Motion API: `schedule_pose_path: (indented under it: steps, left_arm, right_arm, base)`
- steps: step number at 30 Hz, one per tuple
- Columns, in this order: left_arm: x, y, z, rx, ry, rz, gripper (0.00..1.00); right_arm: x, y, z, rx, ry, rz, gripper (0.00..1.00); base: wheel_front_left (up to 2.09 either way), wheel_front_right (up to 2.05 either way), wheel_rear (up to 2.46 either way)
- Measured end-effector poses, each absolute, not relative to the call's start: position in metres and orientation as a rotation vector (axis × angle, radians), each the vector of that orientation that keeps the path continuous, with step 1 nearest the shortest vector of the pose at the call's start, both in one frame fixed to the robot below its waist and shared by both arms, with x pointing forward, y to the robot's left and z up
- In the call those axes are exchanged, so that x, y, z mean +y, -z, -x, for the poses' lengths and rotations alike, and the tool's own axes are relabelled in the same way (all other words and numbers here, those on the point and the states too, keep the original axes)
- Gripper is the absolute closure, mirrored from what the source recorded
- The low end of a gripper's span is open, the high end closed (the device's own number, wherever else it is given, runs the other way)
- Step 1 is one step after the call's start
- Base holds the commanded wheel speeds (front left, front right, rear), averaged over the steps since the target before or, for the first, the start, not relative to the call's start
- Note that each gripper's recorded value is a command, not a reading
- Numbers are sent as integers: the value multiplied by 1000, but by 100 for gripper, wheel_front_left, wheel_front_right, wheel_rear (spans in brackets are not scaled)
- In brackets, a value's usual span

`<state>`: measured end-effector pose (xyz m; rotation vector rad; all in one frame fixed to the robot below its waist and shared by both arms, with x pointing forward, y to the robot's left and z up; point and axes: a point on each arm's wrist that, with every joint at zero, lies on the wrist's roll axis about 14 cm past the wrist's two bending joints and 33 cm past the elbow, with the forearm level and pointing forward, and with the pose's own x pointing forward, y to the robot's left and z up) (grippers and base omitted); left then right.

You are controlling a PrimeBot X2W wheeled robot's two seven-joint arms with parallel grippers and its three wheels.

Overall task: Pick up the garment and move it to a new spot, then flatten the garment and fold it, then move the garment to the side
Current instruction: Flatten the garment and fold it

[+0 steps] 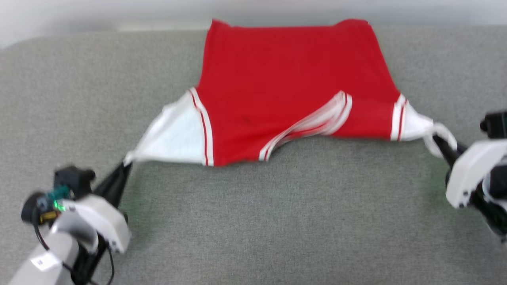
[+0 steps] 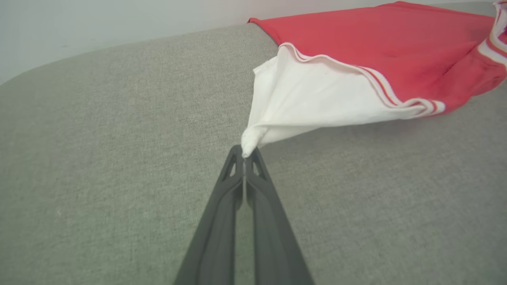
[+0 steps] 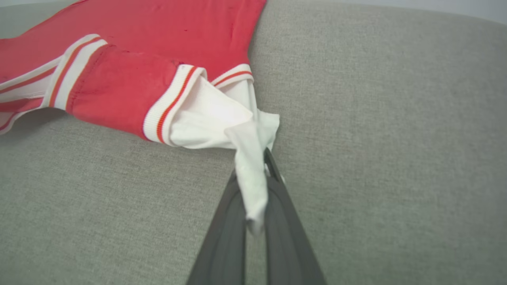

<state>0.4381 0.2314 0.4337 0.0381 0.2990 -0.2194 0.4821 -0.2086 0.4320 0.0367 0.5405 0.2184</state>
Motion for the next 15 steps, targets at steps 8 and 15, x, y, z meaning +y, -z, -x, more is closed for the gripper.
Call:
schedule_pose_path:
  steps: [8,15]
  left_arm:
    - [228,-418,-377,412,215,-5,100]
    - [224,-415,-341,469,213,35,100]
  right_arm:
    - [-227,-423,-426,628,-217,-11,100]
    - [-235,-418,-387,674,-221,-15,100]
  base:
    - [0,0,0]
    - [0,0,0]
